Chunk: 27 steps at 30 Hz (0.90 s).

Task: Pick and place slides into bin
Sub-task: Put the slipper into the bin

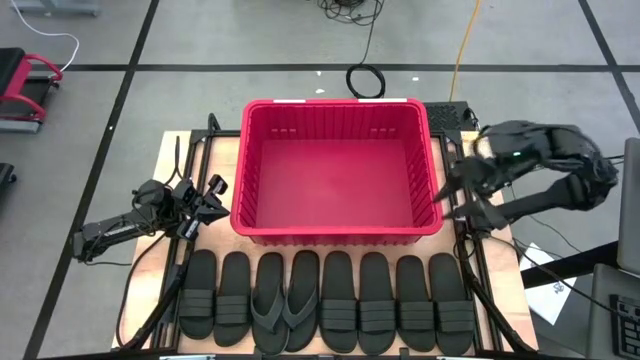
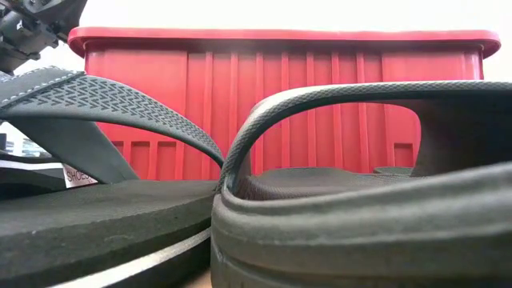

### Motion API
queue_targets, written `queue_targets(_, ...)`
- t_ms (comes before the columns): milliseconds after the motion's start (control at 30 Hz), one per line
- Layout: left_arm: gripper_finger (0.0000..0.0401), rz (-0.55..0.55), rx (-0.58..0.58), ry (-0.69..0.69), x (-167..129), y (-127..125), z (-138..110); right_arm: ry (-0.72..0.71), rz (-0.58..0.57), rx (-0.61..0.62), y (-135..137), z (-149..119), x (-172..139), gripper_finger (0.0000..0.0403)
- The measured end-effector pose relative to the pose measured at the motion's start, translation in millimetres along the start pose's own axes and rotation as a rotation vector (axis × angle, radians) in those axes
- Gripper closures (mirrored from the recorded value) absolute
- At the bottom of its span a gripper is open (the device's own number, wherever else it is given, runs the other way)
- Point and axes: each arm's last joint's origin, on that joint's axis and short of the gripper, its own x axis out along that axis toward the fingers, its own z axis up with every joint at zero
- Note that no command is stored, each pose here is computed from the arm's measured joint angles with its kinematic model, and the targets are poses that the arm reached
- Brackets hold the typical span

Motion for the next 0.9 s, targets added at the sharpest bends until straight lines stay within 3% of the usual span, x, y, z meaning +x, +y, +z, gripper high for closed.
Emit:
queue_targets(200,0.0382,0.000,0.000,0.000,0.0,0.0,0.0,0.276,0.137,0.167,13.9,8.6,33.6,0.0202)
queue_targets(333,0.0382,0.000,0.000,0.000,0.0,0.0,0.0,0.442,0.186,0.157,31.0,5.2,61.5,0.0202)
queue_targets(533,0.0382,0.000,0.000,0.000,0.0,0.0,0.0,0.641,0.171,0.143,43.9,-17.4,91.0,0.0202)
queue_targets(667,0.0382,0.000,0.000,0.000,0.0,0.0,0.0,0.692,0.147,0.210,42.7,-36.6,102.1,0.0202)
queue_targets(900,0.0382,0.000,0.000,0.000,0.0,0.0,0.0,0.637,0.163,0.314,37.8,-69.9,122.5,0.0202)
